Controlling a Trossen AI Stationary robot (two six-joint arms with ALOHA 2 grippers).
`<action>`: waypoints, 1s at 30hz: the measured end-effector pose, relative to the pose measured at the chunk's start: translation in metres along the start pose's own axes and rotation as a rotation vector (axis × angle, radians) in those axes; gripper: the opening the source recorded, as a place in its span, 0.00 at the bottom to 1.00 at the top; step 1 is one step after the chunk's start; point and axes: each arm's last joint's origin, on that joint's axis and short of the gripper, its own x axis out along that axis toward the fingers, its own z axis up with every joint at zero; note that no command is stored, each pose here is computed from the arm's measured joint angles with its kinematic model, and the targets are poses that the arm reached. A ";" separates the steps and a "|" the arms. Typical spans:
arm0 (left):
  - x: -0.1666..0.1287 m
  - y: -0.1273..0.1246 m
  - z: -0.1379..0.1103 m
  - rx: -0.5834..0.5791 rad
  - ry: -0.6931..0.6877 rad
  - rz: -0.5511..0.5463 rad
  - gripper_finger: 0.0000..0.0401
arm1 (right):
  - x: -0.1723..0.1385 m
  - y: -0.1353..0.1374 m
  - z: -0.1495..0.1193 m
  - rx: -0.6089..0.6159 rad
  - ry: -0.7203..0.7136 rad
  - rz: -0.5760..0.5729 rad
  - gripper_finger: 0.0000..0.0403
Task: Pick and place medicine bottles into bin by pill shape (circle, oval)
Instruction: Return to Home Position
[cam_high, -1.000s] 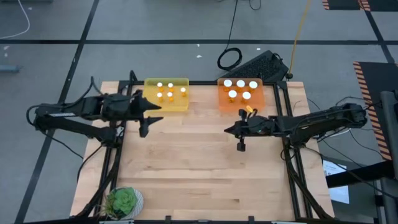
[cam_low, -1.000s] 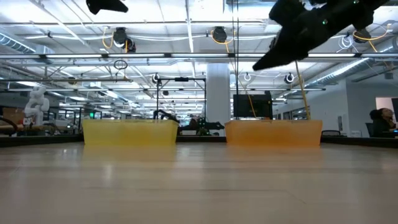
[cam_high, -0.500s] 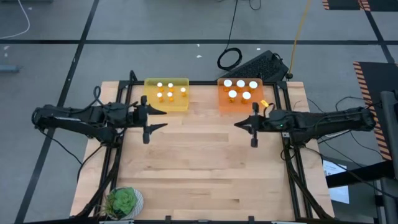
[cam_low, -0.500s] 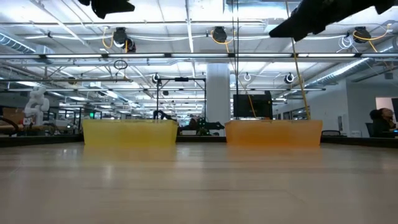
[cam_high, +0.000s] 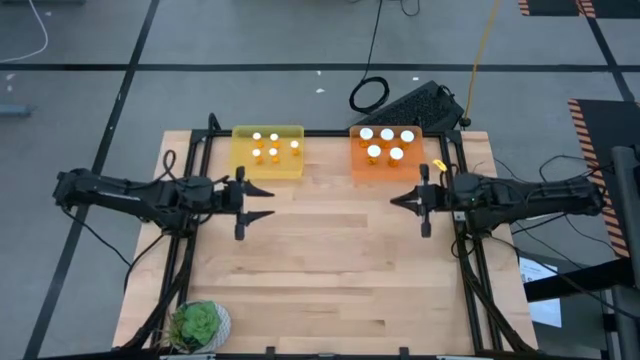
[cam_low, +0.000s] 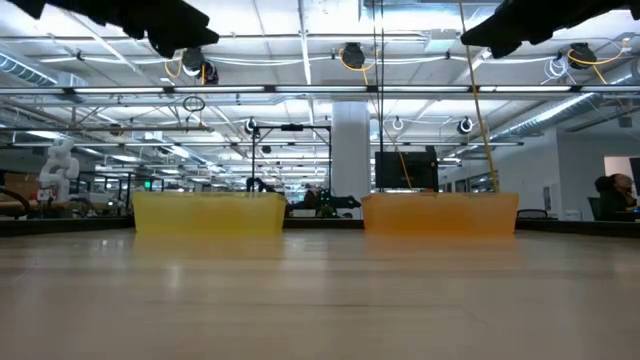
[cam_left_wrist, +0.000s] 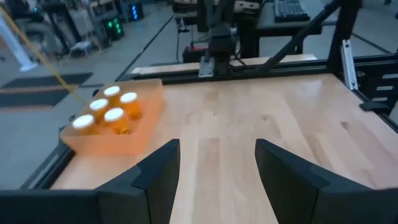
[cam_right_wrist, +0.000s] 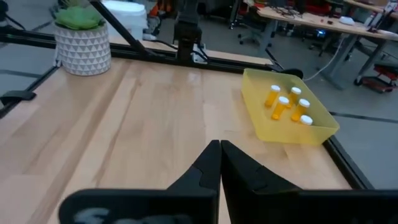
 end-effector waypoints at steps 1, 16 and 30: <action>0.002 -0.001 -0.004 0.011 -0.016 -0.001 0.53 | 0.000 0.001 -0.003 0.005 -0.006 0.001 0.01; 0.007 -0.001 -0.025 0.012 0.008 0.069 0.35 | 0.009 0.010 -0.068 0.033 -0.051 0.013 0.01; 0.009 -0.010 -0.067 -0.018 -0.159 -0.050 0.03 | 0.007 0.014 -0.101 0.030 -0.087 0.041 0.01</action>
